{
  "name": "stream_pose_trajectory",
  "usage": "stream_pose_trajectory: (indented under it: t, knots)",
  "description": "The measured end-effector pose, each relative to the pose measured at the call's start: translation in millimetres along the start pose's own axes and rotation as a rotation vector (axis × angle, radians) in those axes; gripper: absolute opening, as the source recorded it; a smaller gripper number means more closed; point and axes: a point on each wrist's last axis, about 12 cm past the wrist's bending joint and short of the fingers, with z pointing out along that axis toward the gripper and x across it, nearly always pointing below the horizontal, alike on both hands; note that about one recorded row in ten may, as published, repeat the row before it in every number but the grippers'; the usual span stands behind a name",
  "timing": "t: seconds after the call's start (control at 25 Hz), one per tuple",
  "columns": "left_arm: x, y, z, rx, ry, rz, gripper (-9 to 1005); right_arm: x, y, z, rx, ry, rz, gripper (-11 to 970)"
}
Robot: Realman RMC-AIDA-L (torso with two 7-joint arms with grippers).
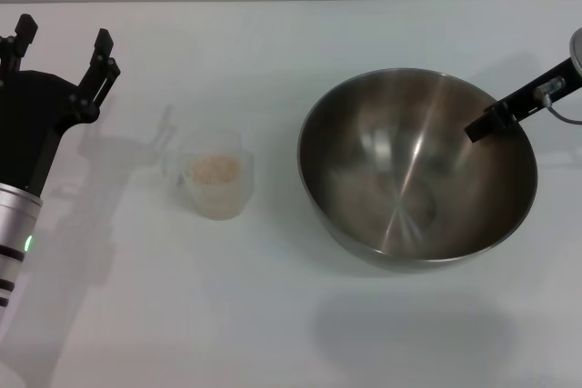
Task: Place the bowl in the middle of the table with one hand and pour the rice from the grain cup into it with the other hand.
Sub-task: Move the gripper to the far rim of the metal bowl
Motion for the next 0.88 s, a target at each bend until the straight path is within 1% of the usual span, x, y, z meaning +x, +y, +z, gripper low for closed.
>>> stream_pose_trajectory:
  t: [0.08,0.48,0.6,0.68,0.8,0.88]
  knots:
    - [0.0,-0.5,-0.3,0.0,0.0,-0.002,830,2.3,-2.7,1.0,-0.007,-0.003,0.008,293]
    - [0.3,-1.4,-2.4,-0.002,0.003,-0.009,827,2.4,-7.2,-1.7,-0.017,-0.033,0.021,65]
    - [0.4,-1.4,-2.5,-0.002,0.003,-0.009,826,0.7,-8.5,-4.8,-0.018,-0.051,0.026,25]
    - [0.4,-1.3,-2.5,-0.002,0.003,-0.009,825,-3.1,-9.7,-12.2,-0.019,-0.095,0.024,-2]
    - [0.3,-1.4,-2.3,-0.001,0.003,-0.009,824,-5.6,-9.9,-18.6,-0.032,-0.135,0.018,-1]
    - [0.3,-1.6,-2.0,0.0,0.002,-0.009,824,-7.9,-5.8,-25.2,-0.071,-0.173,-0.007,-1]
